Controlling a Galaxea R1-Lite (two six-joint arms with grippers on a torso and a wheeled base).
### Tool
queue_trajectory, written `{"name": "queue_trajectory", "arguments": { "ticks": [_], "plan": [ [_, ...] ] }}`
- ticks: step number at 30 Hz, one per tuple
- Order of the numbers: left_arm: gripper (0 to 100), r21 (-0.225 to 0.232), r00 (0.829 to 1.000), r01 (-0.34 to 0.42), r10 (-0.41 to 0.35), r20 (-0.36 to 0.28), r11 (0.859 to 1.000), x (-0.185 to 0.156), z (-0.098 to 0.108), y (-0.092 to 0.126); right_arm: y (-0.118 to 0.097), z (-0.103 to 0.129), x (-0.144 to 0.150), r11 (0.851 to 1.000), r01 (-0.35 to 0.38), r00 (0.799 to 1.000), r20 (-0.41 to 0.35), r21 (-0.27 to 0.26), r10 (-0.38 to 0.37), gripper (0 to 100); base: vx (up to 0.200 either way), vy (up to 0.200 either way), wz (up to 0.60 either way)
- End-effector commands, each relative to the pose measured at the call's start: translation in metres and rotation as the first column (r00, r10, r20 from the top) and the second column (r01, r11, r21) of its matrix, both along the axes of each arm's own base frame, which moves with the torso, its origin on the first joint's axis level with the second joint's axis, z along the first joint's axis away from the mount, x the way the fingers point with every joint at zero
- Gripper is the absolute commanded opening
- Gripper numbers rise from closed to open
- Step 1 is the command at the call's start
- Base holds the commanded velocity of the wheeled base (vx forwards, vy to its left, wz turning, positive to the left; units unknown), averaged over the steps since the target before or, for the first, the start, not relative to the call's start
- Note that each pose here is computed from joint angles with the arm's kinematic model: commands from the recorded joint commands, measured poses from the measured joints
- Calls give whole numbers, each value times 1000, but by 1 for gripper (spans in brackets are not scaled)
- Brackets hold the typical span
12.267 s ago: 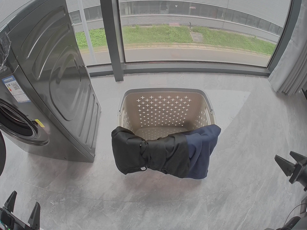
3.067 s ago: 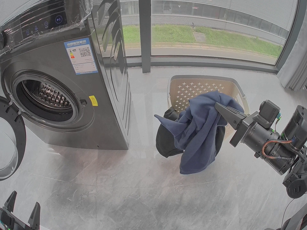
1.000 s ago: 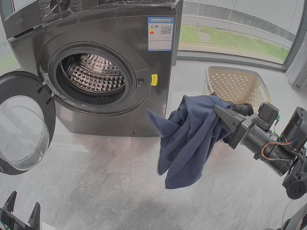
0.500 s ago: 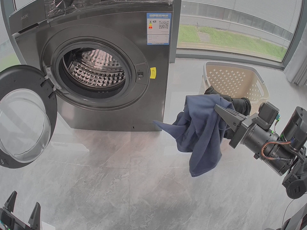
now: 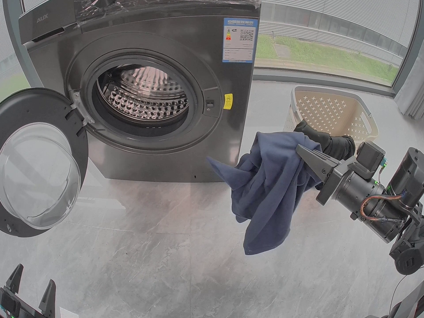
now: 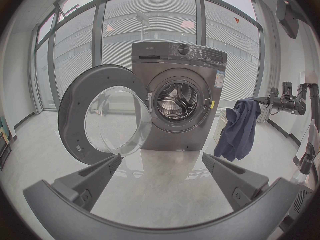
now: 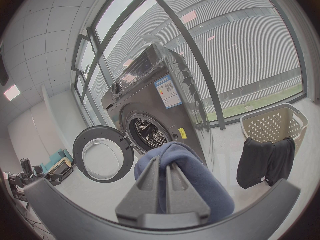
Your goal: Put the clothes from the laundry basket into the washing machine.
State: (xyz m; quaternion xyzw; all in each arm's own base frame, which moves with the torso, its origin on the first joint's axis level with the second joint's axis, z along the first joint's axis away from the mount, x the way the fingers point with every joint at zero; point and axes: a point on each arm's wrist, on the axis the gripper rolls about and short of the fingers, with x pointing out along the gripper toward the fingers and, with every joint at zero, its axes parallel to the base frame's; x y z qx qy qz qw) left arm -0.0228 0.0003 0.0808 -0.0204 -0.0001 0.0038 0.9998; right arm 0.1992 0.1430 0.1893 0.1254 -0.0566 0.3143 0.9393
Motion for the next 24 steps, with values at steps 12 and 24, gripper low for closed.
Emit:
{"name": "queue_trajectory", "arguments": {
  "ticks": [12, 24],
  "plan": [
    [100, 1, 1000, 0, 0, -8, 1000, 1, -5, 0, -10, -2, 6, 999, 42, 999, -7, -6, -42, 0, -17, 100, 0],
    [100, 1, 1000, 0, 0, -8, 1000, 1, -5, 0, -10, -2, 6, 999, 44, 999, -7, -6, -44, 0, -100, 0, 0]
  ]
}}
